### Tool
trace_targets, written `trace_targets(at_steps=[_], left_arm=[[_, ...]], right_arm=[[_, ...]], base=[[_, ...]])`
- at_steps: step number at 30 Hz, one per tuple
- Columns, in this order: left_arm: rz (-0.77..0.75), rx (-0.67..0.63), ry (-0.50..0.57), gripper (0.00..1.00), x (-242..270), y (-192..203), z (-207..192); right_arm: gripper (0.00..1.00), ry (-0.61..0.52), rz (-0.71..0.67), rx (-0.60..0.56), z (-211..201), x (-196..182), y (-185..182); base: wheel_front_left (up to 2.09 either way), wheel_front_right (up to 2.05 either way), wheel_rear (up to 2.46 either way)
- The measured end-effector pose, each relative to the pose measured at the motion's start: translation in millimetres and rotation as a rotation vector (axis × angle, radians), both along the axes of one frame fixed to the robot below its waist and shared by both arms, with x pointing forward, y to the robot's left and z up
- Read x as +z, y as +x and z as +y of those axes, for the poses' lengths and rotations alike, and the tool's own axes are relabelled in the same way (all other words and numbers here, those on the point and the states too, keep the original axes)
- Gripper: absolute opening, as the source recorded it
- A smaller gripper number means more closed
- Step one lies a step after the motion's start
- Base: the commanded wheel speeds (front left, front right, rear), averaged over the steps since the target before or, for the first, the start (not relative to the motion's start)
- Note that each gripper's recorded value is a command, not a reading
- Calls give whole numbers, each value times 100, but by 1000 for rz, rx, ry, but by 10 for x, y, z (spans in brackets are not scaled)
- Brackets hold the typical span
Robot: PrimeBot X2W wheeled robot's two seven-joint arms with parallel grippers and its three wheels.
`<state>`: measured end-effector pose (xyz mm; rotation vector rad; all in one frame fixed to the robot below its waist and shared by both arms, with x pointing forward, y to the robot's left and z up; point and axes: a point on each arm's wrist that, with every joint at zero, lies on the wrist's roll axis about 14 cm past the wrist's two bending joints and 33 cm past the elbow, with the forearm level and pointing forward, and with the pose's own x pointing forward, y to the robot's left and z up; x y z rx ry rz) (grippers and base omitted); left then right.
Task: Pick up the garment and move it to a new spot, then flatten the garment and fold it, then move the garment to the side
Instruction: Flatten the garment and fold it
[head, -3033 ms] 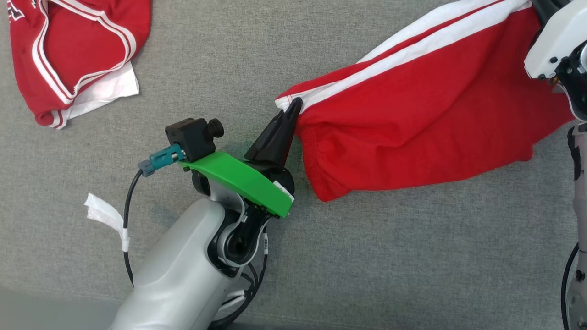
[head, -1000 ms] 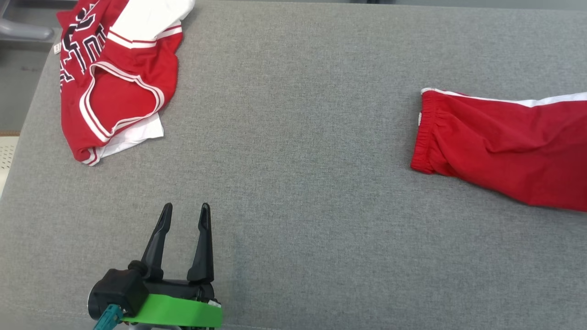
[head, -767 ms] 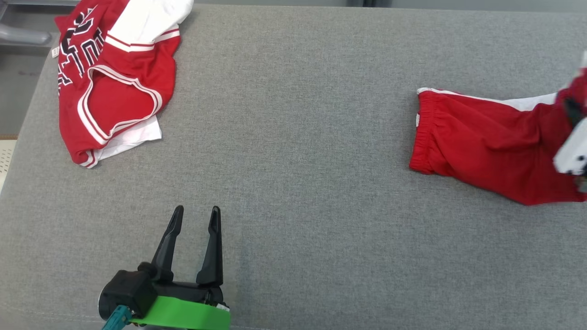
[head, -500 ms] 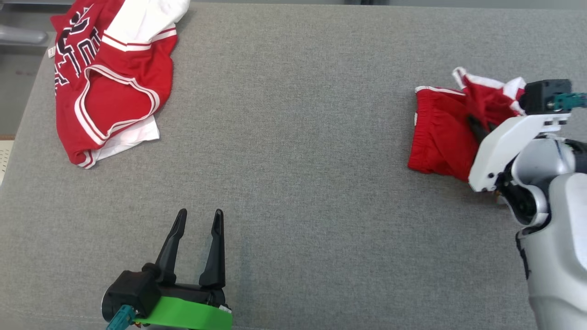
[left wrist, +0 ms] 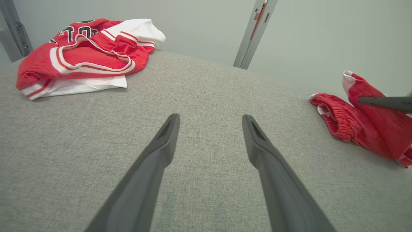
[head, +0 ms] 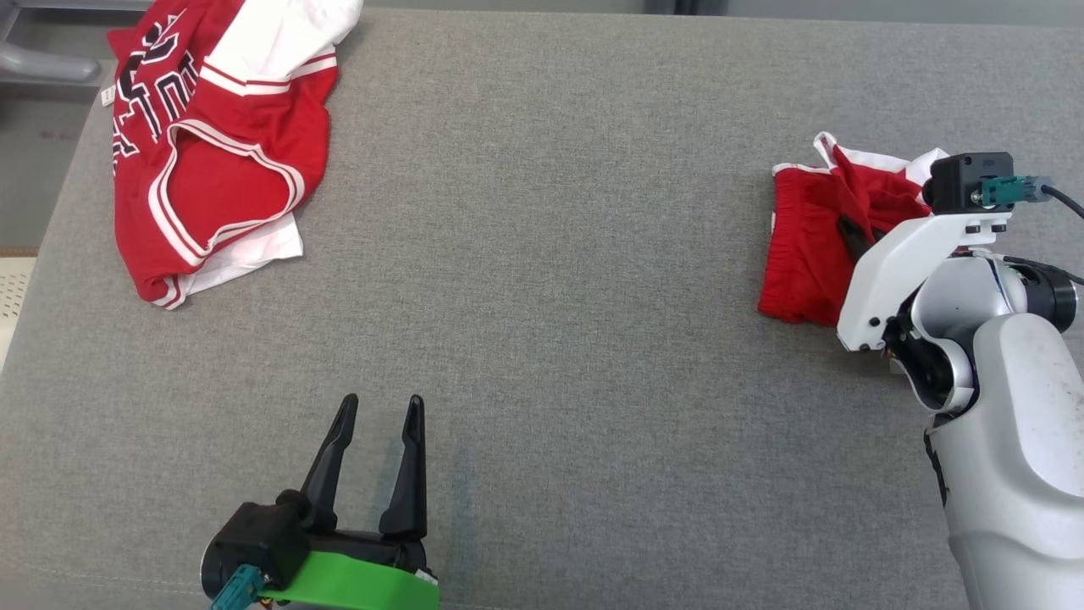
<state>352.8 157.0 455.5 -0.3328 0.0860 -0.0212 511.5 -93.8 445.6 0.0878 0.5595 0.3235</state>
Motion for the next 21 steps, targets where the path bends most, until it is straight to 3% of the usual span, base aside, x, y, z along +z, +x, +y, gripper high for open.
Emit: trace_targets(at_steps=[2, 3, 17, 21], left_arm=[[3, -3, -3, 100, -8, 3, -13], [4, -4, -3, 100, -12, 4, -14], [-24, -7, 5, 100, 72, -16, -27], [-32, -17, 3, 100, 99, -37, -66]], right_arm=[[59, 4, 2, 8, 56, -23, 5], [100, 9, 0, 11, 80, -27, 3], [100, 182, -163, 55, 435, 451, -118], [100, 120, -293, 41, 237, 651, -186]], base=[[0, 0, 0], [0, 0, 0], [0, 0, 0], [0, 0, 0]])
